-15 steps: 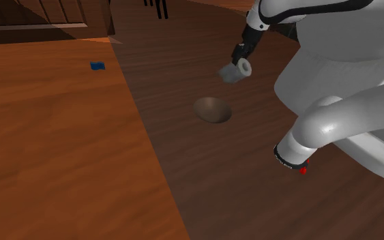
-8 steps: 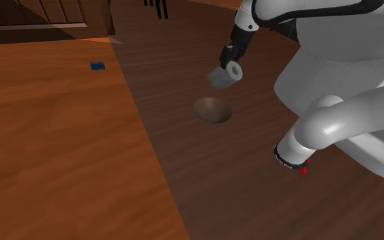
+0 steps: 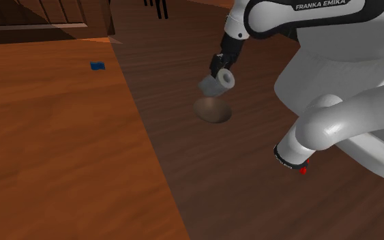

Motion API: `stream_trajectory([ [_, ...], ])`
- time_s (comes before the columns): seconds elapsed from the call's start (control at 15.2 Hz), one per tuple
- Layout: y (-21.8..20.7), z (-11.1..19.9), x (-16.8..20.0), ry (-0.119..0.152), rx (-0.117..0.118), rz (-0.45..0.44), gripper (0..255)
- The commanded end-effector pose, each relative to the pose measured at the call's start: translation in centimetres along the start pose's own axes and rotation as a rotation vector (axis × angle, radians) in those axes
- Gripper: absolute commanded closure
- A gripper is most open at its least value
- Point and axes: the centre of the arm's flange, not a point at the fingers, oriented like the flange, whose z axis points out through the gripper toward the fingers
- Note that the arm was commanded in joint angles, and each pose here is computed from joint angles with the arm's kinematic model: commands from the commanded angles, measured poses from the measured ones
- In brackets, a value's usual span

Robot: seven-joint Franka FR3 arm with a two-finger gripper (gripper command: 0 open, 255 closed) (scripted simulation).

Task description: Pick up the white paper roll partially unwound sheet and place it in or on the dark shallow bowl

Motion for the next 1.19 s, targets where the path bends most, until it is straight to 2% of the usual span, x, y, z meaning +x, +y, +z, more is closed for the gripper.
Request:
stream_trajectory([
  [0.0,0.0,1.0,-0.1,0.001,0.0,0.0,255],
  [0.92,0.2,8.3,-1.2,0.001,0.0,0.0,255],
  [1.12,0.2,8.3,-1.2,0.001,0.0,0.0,255],
])
